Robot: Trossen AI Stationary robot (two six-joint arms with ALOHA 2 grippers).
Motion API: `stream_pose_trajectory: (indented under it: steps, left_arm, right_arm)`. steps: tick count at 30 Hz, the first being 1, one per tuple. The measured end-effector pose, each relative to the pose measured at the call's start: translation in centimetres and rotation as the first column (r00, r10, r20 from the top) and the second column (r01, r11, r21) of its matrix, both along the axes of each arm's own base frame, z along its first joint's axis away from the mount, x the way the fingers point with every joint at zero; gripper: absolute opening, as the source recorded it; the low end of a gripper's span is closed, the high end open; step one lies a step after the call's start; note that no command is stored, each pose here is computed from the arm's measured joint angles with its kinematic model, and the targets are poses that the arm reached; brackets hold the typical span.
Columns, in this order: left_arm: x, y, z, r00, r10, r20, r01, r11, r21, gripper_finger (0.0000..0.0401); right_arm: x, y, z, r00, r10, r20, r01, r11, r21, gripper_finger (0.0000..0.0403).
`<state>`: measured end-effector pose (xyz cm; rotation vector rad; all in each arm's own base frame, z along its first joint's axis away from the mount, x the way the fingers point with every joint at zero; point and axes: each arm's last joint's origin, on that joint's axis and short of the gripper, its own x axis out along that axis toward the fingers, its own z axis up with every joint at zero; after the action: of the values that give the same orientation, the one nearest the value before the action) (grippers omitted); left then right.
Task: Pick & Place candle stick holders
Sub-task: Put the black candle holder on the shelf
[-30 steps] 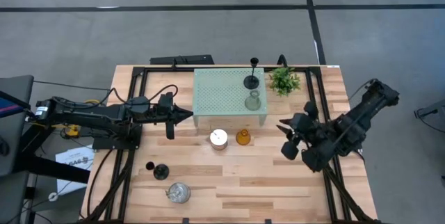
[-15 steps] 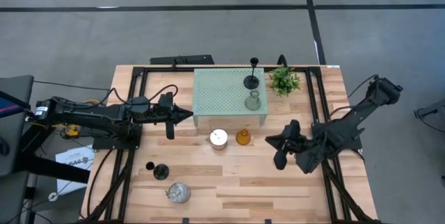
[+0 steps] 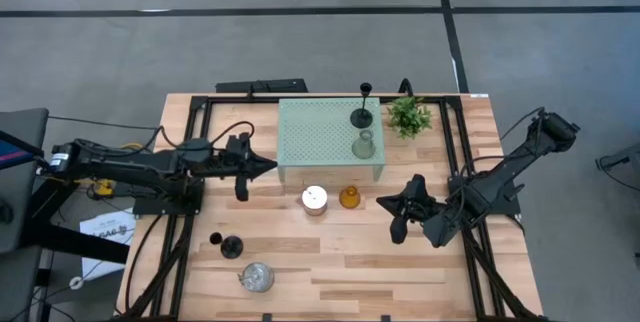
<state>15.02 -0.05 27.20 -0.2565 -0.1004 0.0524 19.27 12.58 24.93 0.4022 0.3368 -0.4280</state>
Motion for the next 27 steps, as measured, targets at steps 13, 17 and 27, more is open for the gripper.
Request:
stream_pose_trajectory:
  steps: [13,17,27]
  left_arm:
    - [-0.3,-2.3,2.2,0.956,-0.285,0.074,0.292,0.951,-0.100,0.0005]
    - [-0.2,-3.9,2.5,0.901,-0.429,0.067,0.434,0.890,-0.142,0.0005]
    - [-1.9,-7.4,5.8,0.804,-0.594,0.030,0.582,0.776,-0.245,0.0003]
  right_arm:
    - [0.0,0.0,-0.1,1.000,0.004,-0.008,-0.004,1.000,-0.003,0.0005]
    - [0.0,0.0,-0.1,1.000,0.003,-0.008,-0.003,1.000,-0.003,0.0005]
    - [0.1,0.0,0.0,1.000,0.003,-0.004,-0.003,1.000,0.001,0.0005]
